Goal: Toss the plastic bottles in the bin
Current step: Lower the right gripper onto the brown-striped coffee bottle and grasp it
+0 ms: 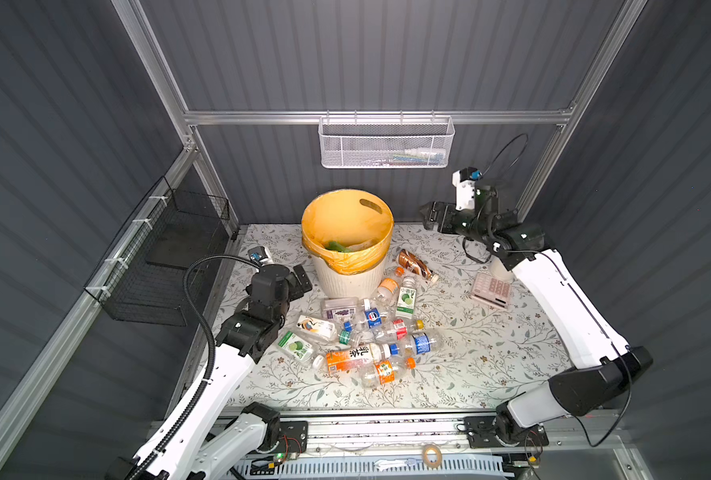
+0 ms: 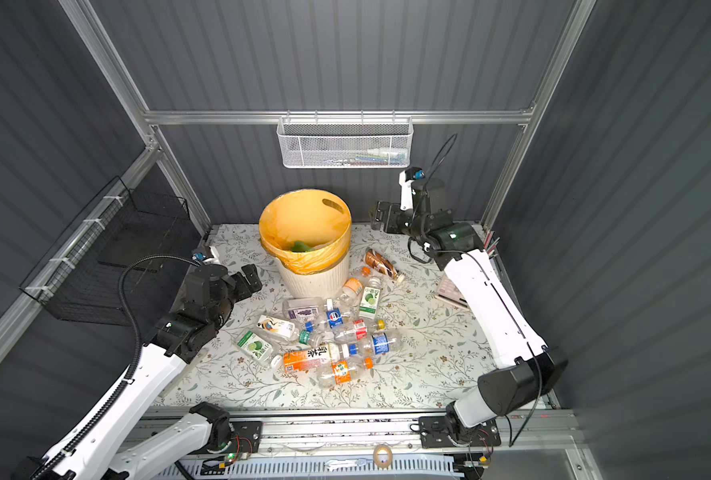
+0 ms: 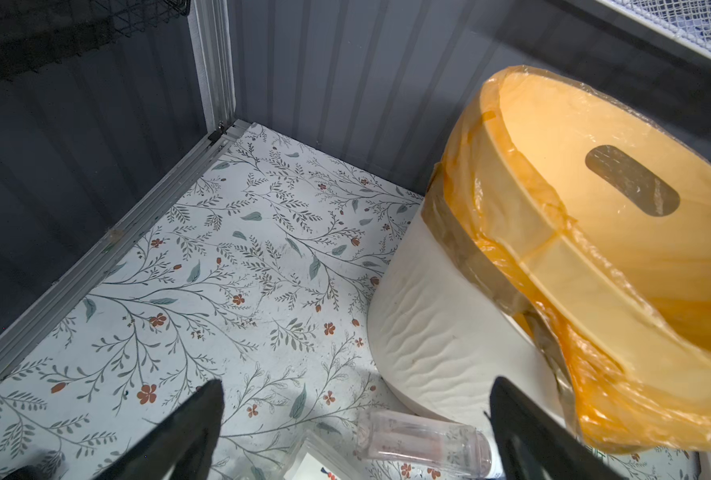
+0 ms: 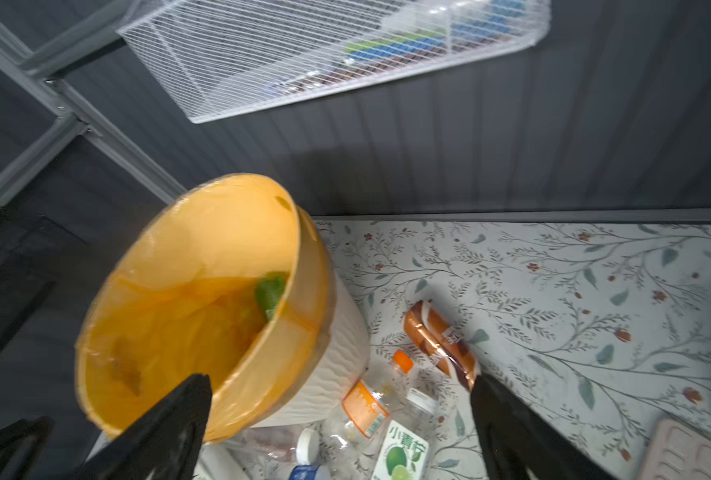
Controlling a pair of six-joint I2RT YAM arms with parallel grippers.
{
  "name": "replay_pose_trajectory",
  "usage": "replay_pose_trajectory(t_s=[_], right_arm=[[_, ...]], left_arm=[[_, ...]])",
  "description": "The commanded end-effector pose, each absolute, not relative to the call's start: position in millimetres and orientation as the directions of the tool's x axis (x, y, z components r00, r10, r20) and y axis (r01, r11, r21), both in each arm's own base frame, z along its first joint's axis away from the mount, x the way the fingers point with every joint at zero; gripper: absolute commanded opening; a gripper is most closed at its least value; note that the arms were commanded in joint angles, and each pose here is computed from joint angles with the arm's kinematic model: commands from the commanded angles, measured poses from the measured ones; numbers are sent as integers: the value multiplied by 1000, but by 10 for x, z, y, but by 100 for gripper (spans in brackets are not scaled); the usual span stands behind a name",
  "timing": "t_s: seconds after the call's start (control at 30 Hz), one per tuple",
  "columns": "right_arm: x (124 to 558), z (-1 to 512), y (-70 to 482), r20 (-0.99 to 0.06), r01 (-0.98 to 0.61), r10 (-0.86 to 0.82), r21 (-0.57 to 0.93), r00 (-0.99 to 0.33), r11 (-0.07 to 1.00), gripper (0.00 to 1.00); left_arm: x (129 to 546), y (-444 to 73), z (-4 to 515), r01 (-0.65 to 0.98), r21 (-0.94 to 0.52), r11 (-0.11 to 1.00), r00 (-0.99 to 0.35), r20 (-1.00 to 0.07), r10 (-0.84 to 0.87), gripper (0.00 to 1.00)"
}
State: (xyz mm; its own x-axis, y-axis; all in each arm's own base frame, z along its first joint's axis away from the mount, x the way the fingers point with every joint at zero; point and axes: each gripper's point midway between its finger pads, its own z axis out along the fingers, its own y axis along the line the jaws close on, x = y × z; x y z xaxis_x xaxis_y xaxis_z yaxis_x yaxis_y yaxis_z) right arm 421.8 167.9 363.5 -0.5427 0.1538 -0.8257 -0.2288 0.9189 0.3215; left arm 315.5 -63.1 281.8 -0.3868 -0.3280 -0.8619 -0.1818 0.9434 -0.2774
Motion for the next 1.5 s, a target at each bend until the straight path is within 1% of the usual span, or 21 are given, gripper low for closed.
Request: replay_pose_trajectory(t_s=[0.0, 0.07, 0.23, 0.3, 0.43, 0.5, 0.6, 0.73, 0.93, 1.1, 1.17, 1.33, 1.47], right_arm=[[4317, 2825, 1402, -754, -150, 69, 218, -654, 964, 99], [4316, 2561, 1282, -731, -154, 20, 171, -683, 973, 99], [4362, 2054, 1217, -665, -247, -134, 77, -735, 966, 99], [4412, 1891, 1264, -638, -286, -178, 68, -749, 956, 98], [4537, 1604, 1412, -578, -350, -233, 98, -782, 931, 96], [4622, 1483, 1448, -561, -362, -247, 100, -790, 927, 96], [4746, 1346, 1505, -550, -376, -260, 106, -794, 921, 96], [4914, 1216, 1586, -540, -398, -285, 102, -792, 912, 96], [5024, 970, 1767, -495, -454, -349, 107, -796, 884, 95], [5030, 796, 1878, -447, -493, -402, 104, -799, 864, 92], [5063, 745, 1874, -439, -492, -410, 85, -800, 867, 91], [5226, 578, 1710, -364, -411, -380, 6, -850, 912, 84], [5308, 453, 1611, -330, -374, -368, -46, -870, 926, 80]], left_arm=[[3149, -641, 2751, -191, -287, 939, -403, -849, -341, 99], [3144, -638, 2714, -198, -290, 936, -409, -844, -348, 99], [3119, -604, 2597, -226, -280, 933, -427, -832, -353, 100], [3113, -589, 2557, -240, -277, 930, -432, -827, -358, 99], [3093, -548, 2455, -265, -279, 923, -431, -822, -372, 99], [3081, -530, 2373, -278, -268, 922, -446, -814, -371, 99], [3074, -487, 2179, -321, -264, 910, -502, -767, -400, 100], [3092, -406, 1982, -376, -303, 876, -535, -701, -472, 99], [3088, -316, 1899, -405, -307, 861, -535, -684, -496, 99], [3074, -313, 1823, -416, -297, 859, -560, -661, -500, 99], [3075, -312, 1831, -415, -294, 861, -561, -662, -497, 100], [3075, -286, 1879, -417, -283, 864, -559, -670, -489, 99], [3082, -288, 1896, -416, -280, 865, -561, -670, -487, 100]])
